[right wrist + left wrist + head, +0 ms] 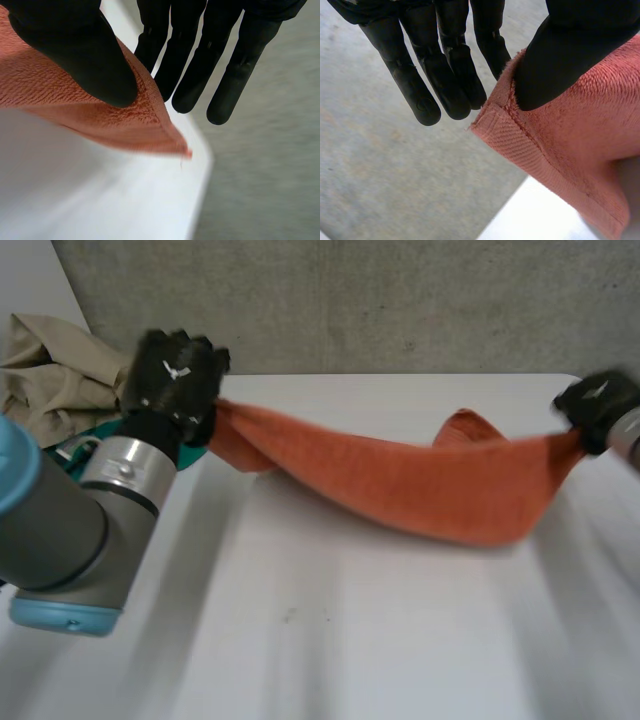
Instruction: Fold the laundry.
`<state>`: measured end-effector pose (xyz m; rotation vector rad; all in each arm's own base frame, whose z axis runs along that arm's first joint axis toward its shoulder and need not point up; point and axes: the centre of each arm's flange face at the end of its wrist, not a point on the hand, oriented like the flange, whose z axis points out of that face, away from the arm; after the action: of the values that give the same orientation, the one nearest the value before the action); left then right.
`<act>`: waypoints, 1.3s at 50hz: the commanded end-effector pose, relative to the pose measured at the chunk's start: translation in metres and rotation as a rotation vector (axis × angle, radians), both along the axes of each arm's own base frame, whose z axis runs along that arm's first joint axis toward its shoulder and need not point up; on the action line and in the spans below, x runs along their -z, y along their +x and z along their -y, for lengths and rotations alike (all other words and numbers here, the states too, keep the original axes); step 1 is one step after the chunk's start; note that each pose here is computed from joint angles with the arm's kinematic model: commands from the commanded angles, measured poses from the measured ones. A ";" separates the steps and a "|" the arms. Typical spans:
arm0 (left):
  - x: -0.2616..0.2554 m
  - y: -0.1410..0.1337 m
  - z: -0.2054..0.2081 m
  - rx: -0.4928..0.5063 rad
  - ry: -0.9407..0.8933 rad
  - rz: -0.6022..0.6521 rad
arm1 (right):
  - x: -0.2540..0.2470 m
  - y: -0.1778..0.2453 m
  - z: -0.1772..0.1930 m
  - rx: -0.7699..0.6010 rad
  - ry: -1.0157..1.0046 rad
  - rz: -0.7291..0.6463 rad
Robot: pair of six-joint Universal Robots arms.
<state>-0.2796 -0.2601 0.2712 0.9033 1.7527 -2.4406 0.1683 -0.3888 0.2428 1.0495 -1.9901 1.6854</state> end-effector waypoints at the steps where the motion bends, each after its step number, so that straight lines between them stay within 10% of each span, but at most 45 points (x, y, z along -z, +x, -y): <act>1: -0.060 0.023 -0.010 -0.048 -0.096 -0.048 | -0.108 -0.035 -0.049 0.095 -0.167 -0.002; 13: -0.064 0.032 -0.028 -0.025 0.026 0.019 | -0.104 -0.037 -0.094 0.050 -0.009 -0.026; 24: 0.035 -0.001 0.046 -0.001 0.226 0.208 | -0.020 0.000 -0.051 -0.023 0.160 -0.089; 32: 0.003 -0.037 0.122 -0.059 -0.108 0.243 | -0.047 0.016 0.036 0.061 -0.345 -0.053; 43: -0.133 -0.034 0.140 -0.201 -0.706 -0.095 | -0.160 0.029 0.052 0.050 -1.069 0.143; 65: 0.079 -0.006 0.118 -0.093 -0.019 0.106 | 0.032 0.029 0.037 -0.024 -0.390 0.117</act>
<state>-0.2896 -0.3963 0.2485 0.7857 1.5127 -2.4401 0.2002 -0.4333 0.2755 0.7517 -1.3891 2.2247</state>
